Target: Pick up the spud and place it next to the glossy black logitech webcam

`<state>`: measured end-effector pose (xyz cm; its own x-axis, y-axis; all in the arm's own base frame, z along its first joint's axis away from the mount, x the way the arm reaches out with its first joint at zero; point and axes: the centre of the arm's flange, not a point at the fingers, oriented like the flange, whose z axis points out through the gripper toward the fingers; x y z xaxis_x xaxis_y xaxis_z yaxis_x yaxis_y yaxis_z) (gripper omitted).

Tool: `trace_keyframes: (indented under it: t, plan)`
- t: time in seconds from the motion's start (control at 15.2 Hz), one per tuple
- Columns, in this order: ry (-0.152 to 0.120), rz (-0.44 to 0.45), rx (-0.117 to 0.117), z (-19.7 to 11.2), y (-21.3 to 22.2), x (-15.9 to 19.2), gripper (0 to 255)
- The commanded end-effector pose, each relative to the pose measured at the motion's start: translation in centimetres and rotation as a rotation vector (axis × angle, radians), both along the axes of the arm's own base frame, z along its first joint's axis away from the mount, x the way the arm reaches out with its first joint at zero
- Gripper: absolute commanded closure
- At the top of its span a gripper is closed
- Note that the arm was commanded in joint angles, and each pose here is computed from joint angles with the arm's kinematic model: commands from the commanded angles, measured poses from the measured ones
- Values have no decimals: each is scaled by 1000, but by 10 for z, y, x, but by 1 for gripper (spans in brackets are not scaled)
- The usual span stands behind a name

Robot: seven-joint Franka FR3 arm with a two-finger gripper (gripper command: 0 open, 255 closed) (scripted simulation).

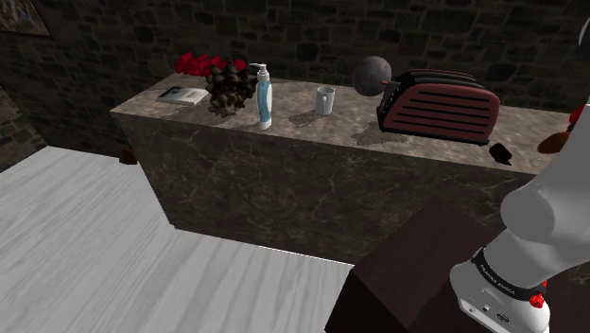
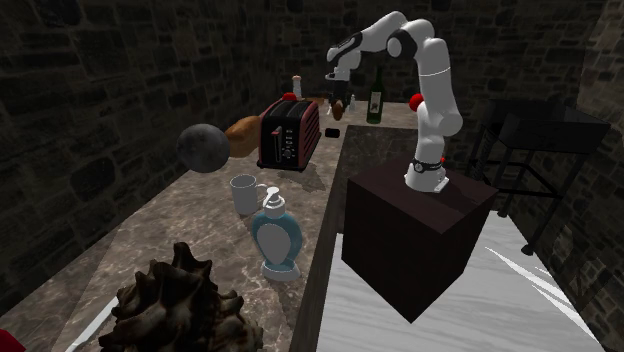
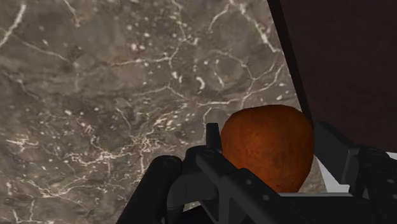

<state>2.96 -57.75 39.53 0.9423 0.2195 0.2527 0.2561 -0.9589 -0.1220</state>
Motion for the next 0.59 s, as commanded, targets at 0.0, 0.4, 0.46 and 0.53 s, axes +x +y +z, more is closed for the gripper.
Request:
trace_keyframes:
  t: [0.0, 0.4, 0.46, 0.53]
  plan:
    - [0, 0, 0, -11, -1, 0, 255]
    - [0, 0, 0, -43, -1, 0, 255]
    - [0, 0, 0, -48, -1, 0, 255]
    - [0, 0, 0, -54, -1, 0, 255]
